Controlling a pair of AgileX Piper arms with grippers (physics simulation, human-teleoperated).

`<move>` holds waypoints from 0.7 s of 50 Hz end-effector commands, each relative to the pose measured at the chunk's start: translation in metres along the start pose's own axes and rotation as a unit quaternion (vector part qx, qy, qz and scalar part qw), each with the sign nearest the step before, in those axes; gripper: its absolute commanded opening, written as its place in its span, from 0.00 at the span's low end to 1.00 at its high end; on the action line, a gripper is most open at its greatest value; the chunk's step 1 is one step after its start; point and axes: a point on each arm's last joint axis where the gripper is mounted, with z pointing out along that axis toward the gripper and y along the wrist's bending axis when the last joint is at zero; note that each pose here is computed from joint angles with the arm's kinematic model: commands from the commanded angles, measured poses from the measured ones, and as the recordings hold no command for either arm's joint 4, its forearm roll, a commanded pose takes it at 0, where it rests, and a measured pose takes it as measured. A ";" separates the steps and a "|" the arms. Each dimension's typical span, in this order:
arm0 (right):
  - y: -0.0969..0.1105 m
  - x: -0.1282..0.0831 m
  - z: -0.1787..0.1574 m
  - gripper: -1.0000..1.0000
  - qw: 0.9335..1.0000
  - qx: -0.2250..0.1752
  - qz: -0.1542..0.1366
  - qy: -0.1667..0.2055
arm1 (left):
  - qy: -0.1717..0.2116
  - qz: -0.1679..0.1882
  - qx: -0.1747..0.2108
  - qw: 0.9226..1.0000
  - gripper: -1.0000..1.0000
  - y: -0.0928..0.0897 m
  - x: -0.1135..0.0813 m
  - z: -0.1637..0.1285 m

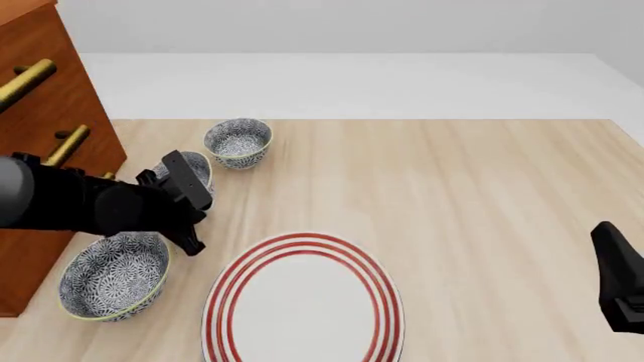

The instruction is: Pick up the bowl and put it in the middle on the plate.

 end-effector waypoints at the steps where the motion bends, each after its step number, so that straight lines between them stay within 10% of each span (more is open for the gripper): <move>1: 0.000 0.000 0.000 1.00 1.000 0.000 0.000 0.000 | -0.022 0.017 -0.009 1.000 0.00 0.001 -0.011 -0.017; 35: 0.000 0.000 0.000 1.00 1.000 0.000 0.000 0.000 | -0.080 0.079 0.041 0.993 0.00 -0.042 -0.049 -0.077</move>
